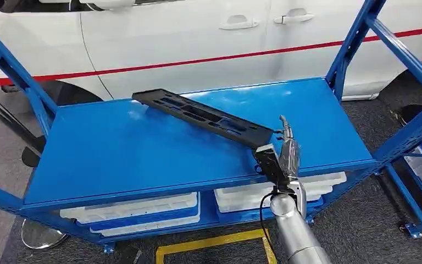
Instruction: Take the parts from the cabinet and place them on the table.
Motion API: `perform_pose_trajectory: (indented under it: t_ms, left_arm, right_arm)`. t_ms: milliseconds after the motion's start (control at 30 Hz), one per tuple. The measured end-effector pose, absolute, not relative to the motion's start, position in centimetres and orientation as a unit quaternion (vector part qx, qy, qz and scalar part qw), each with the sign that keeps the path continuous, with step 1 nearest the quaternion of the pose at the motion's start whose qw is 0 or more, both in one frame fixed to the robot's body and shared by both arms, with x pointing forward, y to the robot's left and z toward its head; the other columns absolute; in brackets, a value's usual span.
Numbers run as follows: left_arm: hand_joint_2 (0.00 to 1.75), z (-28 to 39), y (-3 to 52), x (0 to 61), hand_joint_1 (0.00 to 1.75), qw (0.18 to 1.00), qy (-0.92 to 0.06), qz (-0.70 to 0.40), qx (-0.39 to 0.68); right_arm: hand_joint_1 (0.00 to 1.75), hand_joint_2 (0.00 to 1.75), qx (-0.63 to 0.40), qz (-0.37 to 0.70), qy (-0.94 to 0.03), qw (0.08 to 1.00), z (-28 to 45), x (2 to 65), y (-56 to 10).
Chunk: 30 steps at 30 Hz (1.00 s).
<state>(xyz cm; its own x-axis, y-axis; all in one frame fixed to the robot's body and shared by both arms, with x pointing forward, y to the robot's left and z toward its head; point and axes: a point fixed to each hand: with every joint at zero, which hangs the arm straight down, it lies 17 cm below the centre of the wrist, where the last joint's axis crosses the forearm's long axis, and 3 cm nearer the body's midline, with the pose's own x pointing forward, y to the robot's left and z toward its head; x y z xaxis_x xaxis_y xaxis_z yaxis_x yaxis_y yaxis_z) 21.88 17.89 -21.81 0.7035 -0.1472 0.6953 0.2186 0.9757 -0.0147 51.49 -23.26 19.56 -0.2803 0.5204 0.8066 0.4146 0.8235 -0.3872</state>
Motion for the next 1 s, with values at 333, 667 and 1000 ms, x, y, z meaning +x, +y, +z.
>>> perform_pose_trajectory:
  t_ms: [333, 667, 1000]
  left_arm:
    - [0.00, -21.7, 17.7, 22.3, 0.00, 0.921, -0.372, -0.106, -0.050]
    - [0.00, -21.6, 17.4, 22.4, 0.00, 0.921, -0.371, -0.110, -0.052]
    - [0.00, -21.5, 17.2, 22.8, 0.00, 0.919, -0.372, -0.117, -0.054]
  right_arm:
    - [0.00, 1.75, -0.473, 0.211, -0.746, 0.419, 20.9, 51.3, -23.3]
    - [0.00, 1.75, -0.544, 0.260, -0.710, 0.364, 22.7, 51.1, -24.2]
    - [0.00, 1.75, -0.589, 0.269, -0.671, 0.361, 23.2, 51.0, -24.1]
